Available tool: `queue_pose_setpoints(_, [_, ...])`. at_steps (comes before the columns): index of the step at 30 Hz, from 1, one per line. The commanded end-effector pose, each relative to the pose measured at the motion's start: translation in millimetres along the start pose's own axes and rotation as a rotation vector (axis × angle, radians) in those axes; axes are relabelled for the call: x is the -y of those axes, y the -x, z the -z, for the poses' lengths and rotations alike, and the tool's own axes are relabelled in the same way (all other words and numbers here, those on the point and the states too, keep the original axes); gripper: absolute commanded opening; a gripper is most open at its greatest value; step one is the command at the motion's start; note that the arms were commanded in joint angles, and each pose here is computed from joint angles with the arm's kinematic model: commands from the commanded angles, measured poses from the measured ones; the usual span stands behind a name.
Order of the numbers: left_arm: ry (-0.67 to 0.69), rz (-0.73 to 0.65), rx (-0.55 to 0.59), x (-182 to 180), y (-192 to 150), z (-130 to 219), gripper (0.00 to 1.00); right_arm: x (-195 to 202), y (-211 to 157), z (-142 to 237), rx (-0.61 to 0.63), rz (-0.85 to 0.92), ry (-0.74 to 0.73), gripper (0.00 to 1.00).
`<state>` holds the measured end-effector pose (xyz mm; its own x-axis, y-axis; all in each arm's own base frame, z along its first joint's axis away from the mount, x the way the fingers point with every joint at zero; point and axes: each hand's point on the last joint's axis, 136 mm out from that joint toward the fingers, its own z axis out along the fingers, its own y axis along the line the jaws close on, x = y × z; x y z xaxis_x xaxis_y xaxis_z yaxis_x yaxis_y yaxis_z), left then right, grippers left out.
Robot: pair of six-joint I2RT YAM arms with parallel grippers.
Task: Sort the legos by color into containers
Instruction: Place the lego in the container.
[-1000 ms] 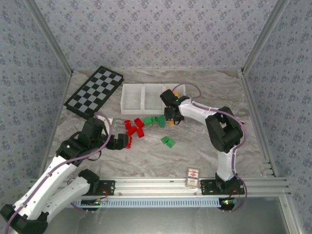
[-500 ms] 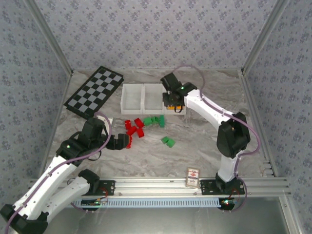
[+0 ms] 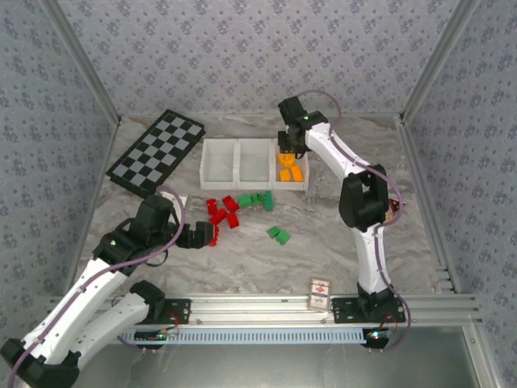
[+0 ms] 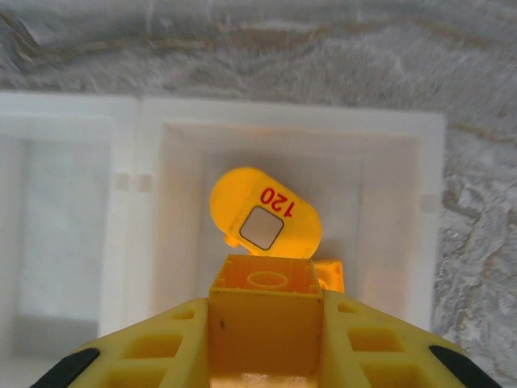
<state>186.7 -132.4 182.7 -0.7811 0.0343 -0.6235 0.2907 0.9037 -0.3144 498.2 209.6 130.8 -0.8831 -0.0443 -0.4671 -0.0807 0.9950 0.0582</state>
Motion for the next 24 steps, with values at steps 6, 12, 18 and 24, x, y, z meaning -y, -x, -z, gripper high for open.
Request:
queue_pose_setpoints(6, [-0.023, -0.007, 0.018, 5, 2, 2, 1.00, -4, -8, 5, -0.026, 0.012, 0.007, 0.48])
queue_pose_setpoints(12, [-0.022, -0.006, 0.012, 4, 2, 1, 1.00, -1, -11, 21, -0.015, 0.011, -0.004, 0.66])
queue_pose_setpoints(18, [-0.024, -0.005, 0.006, 5, 1, -1, 1.00, 1, -19, 50, 0.035, -0.014, 0.012, 1.00])
queue_pose_setpoints(24, [-0.021, -0.005, 0.000, 4, 1, -2, 1.00, 3, -50, 80, 0.057, -0.027, 0.070, 1.00])
